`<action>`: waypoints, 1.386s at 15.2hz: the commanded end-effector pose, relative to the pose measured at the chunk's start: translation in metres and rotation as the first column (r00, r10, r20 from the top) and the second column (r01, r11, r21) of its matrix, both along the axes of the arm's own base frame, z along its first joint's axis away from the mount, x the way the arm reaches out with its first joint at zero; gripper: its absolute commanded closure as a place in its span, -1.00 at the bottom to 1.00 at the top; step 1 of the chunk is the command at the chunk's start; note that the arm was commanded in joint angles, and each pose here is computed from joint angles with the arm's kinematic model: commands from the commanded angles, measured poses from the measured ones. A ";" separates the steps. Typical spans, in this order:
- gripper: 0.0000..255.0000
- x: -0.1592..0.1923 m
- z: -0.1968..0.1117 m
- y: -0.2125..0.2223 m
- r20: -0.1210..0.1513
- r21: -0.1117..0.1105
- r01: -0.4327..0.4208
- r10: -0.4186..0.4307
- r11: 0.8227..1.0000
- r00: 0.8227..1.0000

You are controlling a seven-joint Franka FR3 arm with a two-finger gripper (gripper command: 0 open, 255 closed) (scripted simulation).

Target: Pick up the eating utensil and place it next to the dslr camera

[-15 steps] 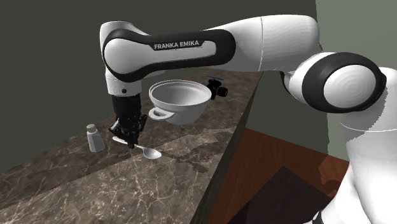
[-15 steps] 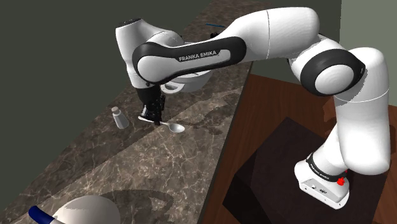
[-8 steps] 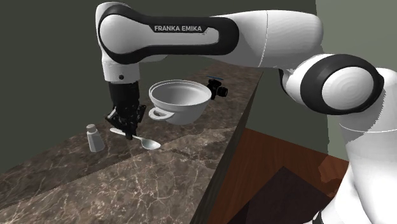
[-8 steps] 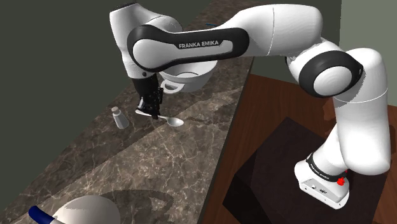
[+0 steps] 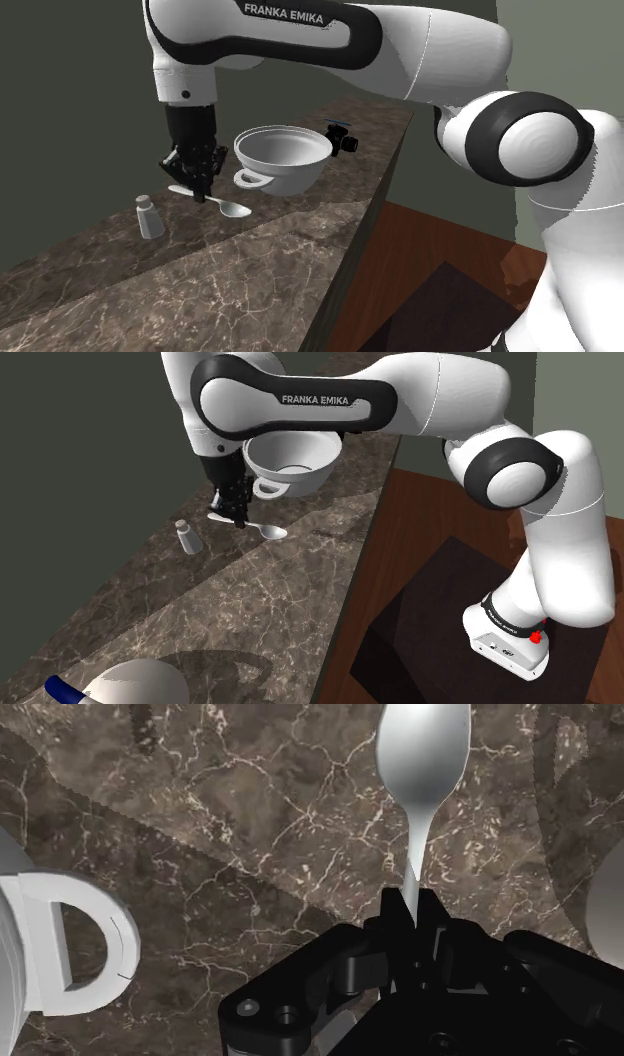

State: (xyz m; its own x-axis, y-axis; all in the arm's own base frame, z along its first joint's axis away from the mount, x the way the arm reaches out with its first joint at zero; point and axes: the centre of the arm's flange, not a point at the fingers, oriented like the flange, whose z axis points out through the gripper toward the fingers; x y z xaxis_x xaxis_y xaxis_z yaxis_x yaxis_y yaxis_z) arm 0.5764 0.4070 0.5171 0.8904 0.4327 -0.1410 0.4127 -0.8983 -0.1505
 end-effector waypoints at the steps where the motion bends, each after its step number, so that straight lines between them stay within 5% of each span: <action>1: 1.00 0.001 0.005 -0.014 -0.001 0.000 0.000 0.000 1.000 1.000; 21: 1.00 0.029 0.006 -0.276 -0.001 0.000 0.000 0.000 1.000 1.000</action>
